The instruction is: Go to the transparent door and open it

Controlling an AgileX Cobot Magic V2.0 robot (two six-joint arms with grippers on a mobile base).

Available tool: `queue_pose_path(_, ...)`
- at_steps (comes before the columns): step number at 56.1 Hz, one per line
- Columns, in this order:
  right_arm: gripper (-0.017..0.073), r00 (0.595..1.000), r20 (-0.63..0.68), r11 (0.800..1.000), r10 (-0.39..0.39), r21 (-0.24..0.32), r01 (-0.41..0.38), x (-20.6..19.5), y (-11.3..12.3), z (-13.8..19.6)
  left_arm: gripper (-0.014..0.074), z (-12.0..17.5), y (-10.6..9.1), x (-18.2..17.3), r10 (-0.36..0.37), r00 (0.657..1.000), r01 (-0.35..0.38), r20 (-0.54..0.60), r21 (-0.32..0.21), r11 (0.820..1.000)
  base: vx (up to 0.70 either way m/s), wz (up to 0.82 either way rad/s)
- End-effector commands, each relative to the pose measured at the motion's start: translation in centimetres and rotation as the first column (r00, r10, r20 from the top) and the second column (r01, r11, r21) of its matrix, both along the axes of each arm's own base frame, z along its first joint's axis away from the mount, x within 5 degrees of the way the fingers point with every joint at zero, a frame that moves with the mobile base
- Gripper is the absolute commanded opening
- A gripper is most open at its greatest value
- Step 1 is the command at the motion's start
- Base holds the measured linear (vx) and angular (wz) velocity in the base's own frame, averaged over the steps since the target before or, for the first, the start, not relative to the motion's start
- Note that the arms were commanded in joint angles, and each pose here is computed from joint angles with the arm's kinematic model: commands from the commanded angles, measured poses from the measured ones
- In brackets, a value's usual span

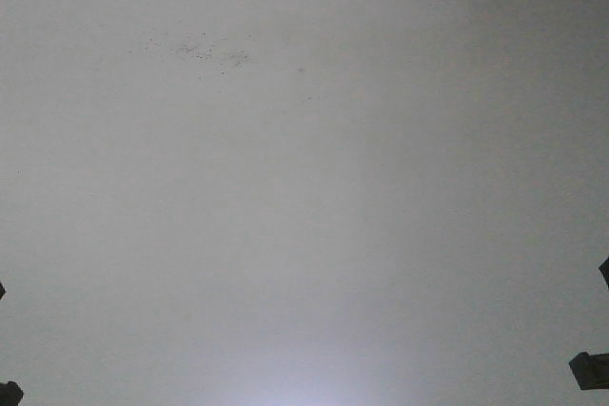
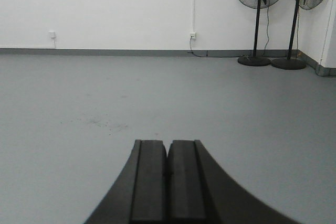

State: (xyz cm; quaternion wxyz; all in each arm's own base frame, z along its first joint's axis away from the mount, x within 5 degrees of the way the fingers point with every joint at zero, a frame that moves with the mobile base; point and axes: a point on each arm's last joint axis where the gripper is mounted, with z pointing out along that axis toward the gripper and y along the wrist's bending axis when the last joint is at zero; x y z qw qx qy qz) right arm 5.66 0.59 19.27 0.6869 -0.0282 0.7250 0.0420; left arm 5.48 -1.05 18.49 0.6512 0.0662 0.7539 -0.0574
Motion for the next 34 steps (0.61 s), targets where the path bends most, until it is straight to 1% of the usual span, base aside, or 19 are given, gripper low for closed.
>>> queue_pose_path(1,-0.0004,0.995,0.097,1.0,-0.011,0.002,0.011,-0.09,-0.09,0.77,0.0001,1.66,0.04,-0.12,0.003,0.994,0.0,0.113,-0.033,0.999,0.1,0.08)
queue_pose_path(23,-0.0004,0.995,0.097,1.0,-0.011,0.002,0.011,-0.09,-0.09,0.77,0.0003,1.66,0.04,-0.12,0.003,0.994,0.0,0.113,-0.033,0.999,0.18,0.05)
queue_pose_path(34,-0.0004,0.995,0.097,1.0,-0.011,0.002,0.011,-0.09,-0.09,0.77,0.0003,1.66,0.04,-0.12,0.003,0.994,0.0,0.113,-0.033,0.999,0.25,0.25)
